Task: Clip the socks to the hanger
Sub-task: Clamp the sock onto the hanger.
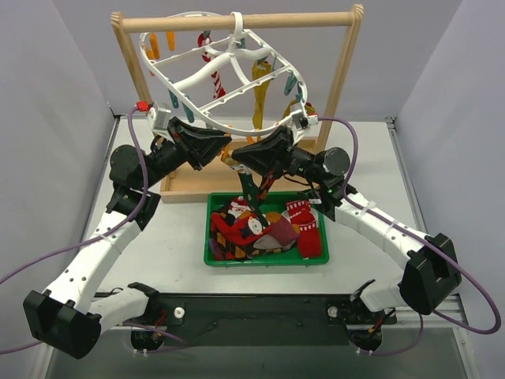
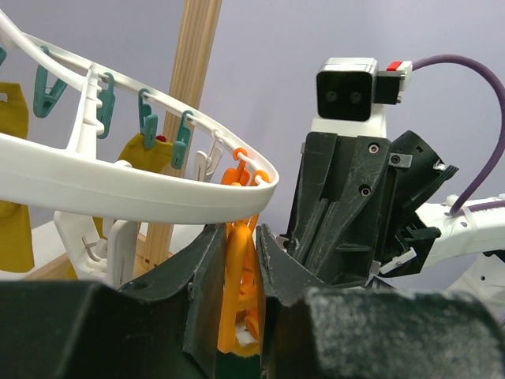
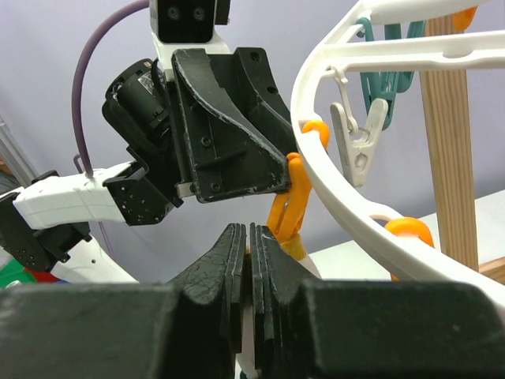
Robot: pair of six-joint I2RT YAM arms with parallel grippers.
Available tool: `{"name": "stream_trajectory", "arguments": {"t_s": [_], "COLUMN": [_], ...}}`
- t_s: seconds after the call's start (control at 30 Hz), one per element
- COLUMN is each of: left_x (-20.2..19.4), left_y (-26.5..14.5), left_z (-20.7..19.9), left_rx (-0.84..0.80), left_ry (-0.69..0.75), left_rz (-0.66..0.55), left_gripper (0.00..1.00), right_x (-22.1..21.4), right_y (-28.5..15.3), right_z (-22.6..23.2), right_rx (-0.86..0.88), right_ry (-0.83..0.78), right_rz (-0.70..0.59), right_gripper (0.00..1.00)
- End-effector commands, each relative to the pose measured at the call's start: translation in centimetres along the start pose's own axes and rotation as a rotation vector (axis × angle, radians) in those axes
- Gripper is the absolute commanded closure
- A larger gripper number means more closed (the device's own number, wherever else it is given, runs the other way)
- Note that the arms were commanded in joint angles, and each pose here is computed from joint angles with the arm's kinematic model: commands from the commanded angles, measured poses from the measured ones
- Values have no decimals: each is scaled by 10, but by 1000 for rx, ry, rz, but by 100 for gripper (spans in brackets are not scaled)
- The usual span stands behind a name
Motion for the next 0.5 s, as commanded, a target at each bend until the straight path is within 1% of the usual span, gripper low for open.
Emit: {"name": "stream_trajectory", "arguments": {"t_s": [0.0, 0.17, 0.33, 0.47], "left_x": [8, 9, 8, 8], "left_y": [-4, -5, -6, -7], "left_z": [-21, -23, -22, -21], "left_rx": [-102, -103, -100, -93], "left_ry": [1, 5, 3, 4], "left_rz": [1, -2, 1, -1], "left_gripper": [100, 100, 100, 100], "right_x": [25, 28, 39, 42], "right_y": [11, 13, 16, 17], "right_z": [23, 27, 36, 40], "right_rx": [127, 137, 159, 176], "right_ry": [-94, -105, -128, -114], "right_rz": [-81, -96, -121, -118], "right_gripper": [100, 100, 100, 100]}}
Point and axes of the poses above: each gripper's point midway between its finger pads, its own y axis out along the fingers, its own z axis along the line the jaws close on, x = y × z, the point moved 8 cm from there along -y, back along the fingers, and after that the axes turned 9 degrees about y, right-handed, at the moved point
